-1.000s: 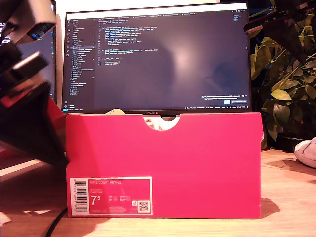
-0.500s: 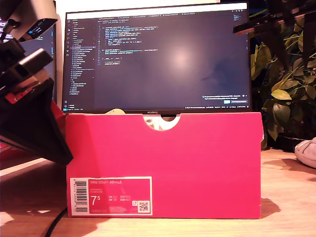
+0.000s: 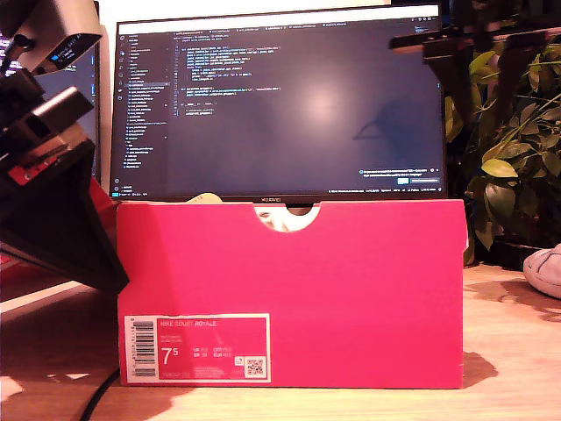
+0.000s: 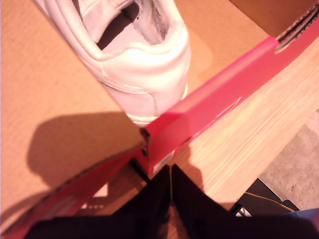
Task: Pack the white shoes by picking the first shoe and placing it inside the red shoebox, left side, then picking and rotating the second shoe and placing it in the shoebox
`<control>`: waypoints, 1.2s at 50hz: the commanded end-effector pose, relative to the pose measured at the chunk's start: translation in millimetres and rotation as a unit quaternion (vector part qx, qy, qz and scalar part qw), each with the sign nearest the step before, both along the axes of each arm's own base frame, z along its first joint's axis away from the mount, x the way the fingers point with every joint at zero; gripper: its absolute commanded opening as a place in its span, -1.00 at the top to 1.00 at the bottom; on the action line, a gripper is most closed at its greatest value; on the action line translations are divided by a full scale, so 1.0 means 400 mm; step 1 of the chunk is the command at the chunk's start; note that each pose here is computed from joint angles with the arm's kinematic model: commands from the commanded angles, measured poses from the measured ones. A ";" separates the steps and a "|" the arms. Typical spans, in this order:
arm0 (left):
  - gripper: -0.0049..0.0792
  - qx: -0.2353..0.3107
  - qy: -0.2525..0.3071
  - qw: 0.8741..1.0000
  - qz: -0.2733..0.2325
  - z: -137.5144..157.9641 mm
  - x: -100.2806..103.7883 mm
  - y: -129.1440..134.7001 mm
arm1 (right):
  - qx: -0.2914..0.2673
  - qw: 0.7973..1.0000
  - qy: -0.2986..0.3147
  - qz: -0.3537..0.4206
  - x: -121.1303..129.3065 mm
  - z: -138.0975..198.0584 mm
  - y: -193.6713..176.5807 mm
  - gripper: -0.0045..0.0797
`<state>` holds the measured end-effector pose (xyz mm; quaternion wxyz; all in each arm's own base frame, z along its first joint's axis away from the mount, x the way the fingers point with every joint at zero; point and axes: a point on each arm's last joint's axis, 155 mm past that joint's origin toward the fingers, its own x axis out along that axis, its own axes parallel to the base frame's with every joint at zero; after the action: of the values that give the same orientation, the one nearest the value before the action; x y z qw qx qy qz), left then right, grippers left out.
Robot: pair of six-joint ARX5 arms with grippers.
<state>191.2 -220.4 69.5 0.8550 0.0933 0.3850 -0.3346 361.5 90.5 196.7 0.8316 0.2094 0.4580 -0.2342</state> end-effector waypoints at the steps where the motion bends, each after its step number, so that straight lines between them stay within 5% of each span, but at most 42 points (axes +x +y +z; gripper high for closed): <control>1: 0.93 -0.004 0.000 1.000 0.001 0.004 0.001 -0.005 | -0.003 1.000 0.005 -0.002 0.003 -0.013 0.000 0.34; 28: 0.93 -0.004 0.000 1.000 0.001 0.004 0.001 -0.005 | -0.007 0.996 0.082 -0.021 -0.083 -0.047 -0.031 0.35; 33: 0.93 -0.004 0.000 1.000 0.001 0.004 0.001 -0.005 | -0.005 0.994 0.089 -0.058 -0.096 -0.050 -0.058 0.22; 40: 0.93 -0.004 0.000 1.000 0.001 0.004 0.001 -0.005 | 0.021 0.990 0.094 -0.106 -0.107 -0.056 -0.068 -0.22; 60: 0.93 -0.004 0.000 1.000 0.001 0.004 0.001 -0.005 | 0.076 0.974 0.069 -0.202 -0.152 -0.042 -0.074 -0.20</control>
<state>191.2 -220.4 69.5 0.8551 0.0930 0.3852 -0.3344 313.9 65.4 176.4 0.7184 0.3296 0.4931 -0.3635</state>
